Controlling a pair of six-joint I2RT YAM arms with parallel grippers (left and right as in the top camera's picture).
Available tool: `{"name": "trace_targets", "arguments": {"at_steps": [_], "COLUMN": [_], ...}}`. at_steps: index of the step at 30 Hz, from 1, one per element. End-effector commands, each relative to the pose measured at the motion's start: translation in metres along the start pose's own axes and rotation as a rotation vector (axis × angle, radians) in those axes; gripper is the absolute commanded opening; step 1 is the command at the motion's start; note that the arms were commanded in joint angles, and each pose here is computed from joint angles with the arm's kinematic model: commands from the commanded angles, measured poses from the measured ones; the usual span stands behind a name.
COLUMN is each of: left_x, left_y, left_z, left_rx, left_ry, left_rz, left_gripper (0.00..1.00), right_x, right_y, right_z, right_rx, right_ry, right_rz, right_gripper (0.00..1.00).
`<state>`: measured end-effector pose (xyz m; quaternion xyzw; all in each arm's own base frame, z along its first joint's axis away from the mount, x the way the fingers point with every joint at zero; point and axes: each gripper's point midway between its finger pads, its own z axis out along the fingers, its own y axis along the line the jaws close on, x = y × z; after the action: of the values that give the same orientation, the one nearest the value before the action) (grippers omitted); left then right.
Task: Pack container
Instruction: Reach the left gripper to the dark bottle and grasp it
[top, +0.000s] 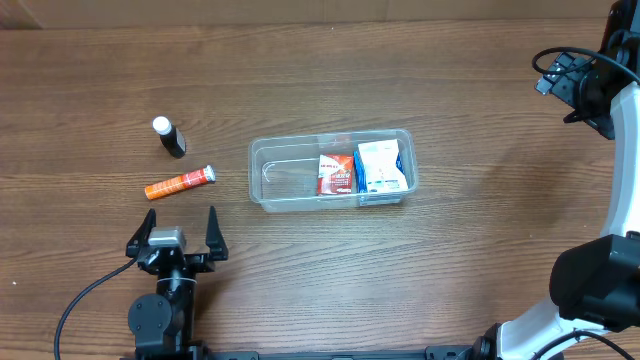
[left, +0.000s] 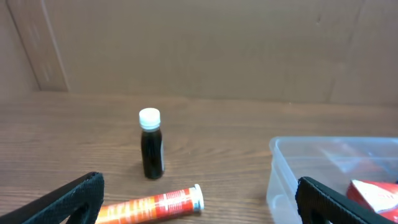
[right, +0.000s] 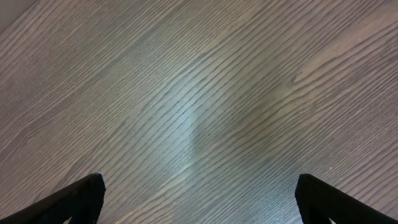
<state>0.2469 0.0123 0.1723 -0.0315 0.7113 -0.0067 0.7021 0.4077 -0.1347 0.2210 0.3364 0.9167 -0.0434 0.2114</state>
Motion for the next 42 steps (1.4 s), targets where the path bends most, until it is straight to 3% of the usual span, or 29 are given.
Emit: {"name": "trace_targets", "arguments": {"at_steps": [1, 5, 8, 10, 13, 17, 19, 24, 28, 30, 34, 37, 42], "left_x": [-0.032, -0.035, -0.053, -0.054, -0.024, 0.017, 0.016, 0.013, 0.018, 0.026, 0.032, 0.041, 0.053], "left_y": [0.001, 0.038, 0.052, 0.065, 0.078, 0.074, 0.069, 0.064, 0.064, 0.067, 0.067, 0.069, 0.070], "left_z": [-0.003, 0.005, 0.049, 0.089, 0.136, 0.173, 0.193, 0.238, 0.242, 0.237, 0.232, 0.225, 0.210], "left_rx": [-0.007, -0.184, -0.114, -0.037, 0.005, 0.149, 0.253, 0.142, 0.058, 0.029, 0.017, -0.025, -0.059], "left_ry": [-0.115, 0.147, 0.367, 0.572, 0.765, 0.813, 0.779, 0.780, 0.808, 0.844, 0.877, 0.924, 1.003], "left_rz": [-0.071, -0.161, -0.225, -0.370, -0.491, -0.606, -0.530, -0.229, -0.100, -0.086, -0.101, -0.078, -0.091], "left_gripper": [1.00, 1.00, 1.00, 1.00, 1.00, 1.00, 1.00, 1.00, 0.98, 0.84, 0.79, 0.70, 0.65], "right_x": [-0.007, -0.007, -0.007, -0.007, -0.007, -0.007, -0.007, -0.007, -0.007, -0.007, -0.007, -0.007, -0.007], "right_y": [0.002, 0.002, 0.002, 0.002, 0.002, 0.002, 0.002, 0.002, 0.002, 0.002, 0.002, 0.002, 0.002], "right_z": [-0.012, -0.012, -0.012, -0.012, -0.012, -0.012, -0.012, -0.012, -0.012, -0.012, -0.012, -0.012, -0.012], "right_rx": [-0.014, -0.014, -0.014, -0.014, -0.014, -0.014, -0.014, -0.014, -0.014, -0.014, -0.014, -0.014, -0.014], "right_ry": [-0.038, -0.038, -0.038, -0.038, -0.038, -0.038, -0.038, -0.038, -0.038, -0.038, -0.038, -0.038, -0.038], "right_rz": [0.007, 0.007, 0.007, 0.007, 0.007, 0.007, 0.007, 0.007, 0.007, 0.007, 0.007, 0.007, 0.007], "right_gripper": [1.00, 1.00, 1.00, 1.00, 1.00, 1.00, 1.00, 1.00, 1.00, 1.00, 1.00, 1.00, 1.00]}}
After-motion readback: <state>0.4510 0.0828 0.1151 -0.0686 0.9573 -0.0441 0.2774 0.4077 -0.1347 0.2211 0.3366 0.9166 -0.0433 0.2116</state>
